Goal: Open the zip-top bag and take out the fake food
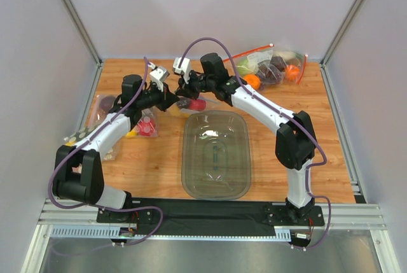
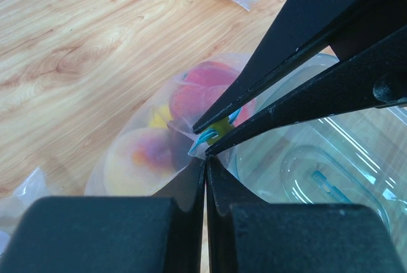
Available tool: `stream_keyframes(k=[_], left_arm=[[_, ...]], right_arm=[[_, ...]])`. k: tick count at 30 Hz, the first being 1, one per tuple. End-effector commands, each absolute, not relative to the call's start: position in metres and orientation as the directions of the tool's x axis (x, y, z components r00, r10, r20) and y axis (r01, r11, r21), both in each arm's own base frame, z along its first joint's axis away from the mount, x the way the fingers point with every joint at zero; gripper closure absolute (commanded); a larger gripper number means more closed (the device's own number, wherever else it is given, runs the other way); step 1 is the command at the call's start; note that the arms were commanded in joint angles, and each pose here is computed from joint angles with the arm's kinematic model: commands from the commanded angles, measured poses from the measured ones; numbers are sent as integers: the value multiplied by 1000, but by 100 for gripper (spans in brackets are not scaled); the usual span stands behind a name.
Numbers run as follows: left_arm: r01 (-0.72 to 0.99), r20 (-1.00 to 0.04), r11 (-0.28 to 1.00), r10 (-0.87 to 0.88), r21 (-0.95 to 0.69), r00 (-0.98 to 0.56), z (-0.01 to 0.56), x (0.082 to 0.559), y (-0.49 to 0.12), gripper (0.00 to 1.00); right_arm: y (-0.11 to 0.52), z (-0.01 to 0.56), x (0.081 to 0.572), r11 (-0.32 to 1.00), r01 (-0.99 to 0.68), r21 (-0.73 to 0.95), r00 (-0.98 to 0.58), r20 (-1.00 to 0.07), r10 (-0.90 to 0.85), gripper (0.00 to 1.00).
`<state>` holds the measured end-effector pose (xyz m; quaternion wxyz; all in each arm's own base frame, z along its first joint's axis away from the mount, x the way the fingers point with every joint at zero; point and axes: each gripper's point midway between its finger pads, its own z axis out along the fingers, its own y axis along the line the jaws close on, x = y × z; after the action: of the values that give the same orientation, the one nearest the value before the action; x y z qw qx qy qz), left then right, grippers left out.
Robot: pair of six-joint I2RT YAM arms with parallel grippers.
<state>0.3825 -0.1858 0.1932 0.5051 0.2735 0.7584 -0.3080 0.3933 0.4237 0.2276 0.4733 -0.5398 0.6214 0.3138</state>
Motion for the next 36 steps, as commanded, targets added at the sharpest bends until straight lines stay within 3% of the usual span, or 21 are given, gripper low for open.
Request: stream_keyframes(k=[1,19,36], left_arm=[[728,-967,668,51,-153,-250,221,393,-183,100],[667,-967,719,-26,-194,-253,229,403,-151,100],[464,-955,864,-58,-195,-292,224,418,-112,100]], right_arm=[[412,221,398,244,-956,-161,43,-904,-426,100],[361,187,420,362,-921,-143,-61,-867,-495,100],[321,177,426,493,-863,-113,-180,-843,-507,100]])
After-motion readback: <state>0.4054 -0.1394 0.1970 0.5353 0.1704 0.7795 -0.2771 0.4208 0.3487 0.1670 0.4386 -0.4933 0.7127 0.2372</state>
